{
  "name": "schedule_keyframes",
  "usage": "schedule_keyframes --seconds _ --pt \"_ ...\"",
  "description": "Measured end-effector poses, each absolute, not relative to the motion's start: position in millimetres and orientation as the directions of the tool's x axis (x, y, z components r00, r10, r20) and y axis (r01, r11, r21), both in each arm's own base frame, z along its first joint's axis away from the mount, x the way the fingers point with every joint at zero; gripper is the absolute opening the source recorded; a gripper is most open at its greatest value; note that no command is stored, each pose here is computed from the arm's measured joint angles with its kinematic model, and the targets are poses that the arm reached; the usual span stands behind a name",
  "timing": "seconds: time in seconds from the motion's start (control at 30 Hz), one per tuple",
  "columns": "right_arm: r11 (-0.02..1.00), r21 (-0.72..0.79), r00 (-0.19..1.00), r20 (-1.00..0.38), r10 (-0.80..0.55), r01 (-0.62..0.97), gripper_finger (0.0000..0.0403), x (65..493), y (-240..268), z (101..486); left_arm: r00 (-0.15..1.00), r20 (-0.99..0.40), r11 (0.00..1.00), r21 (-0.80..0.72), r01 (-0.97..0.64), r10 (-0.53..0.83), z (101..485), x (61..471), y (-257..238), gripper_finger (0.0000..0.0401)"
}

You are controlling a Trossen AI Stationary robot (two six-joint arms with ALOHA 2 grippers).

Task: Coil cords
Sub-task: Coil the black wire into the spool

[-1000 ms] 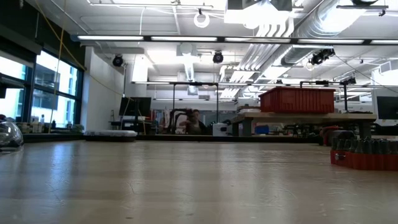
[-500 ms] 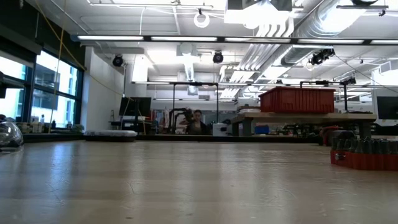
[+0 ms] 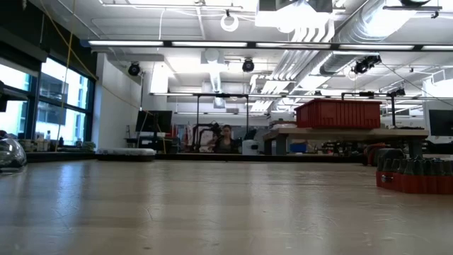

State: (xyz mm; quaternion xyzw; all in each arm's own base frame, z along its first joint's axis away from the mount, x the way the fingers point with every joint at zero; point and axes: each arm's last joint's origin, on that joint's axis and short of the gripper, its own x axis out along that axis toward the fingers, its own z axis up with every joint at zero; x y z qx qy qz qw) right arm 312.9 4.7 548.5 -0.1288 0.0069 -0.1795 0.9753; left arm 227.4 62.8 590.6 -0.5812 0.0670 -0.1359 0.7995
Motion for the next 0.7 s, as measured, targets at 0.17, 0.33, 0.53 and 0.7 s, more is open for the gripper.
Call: schedule_keyframes --seconds 0.17,0.33,0.53,0.7 --pt "0.907 -0.25 0.94 0.043 -0.339 0.339 0.0 313 1 550 0.945 0.043 0.27 -0.953 0.136 -0.325 589 234 56 0.0003" --pt "0.918 -0.239 0.948 0.076 -0.308 0.317 0.0 314 -4 553 0.936 0.025 0.236 -0.965 0.114 -0.352 583 247 52 0.0003" --pt "0.923 -0.236 0.952 0.094 -0.29 0.304 0.0 314 -5 554 0.91 0.057 0.191 -0.971 0.147 -0.411 580 268 47 0.0003" --pt "0.925 -0.231 0.952 0.127 -0.279 0.302 0.0 313 -7 558 0.881 0.173 0.154 -0.952 0.264 -0.439 588 283 44 0.0003"
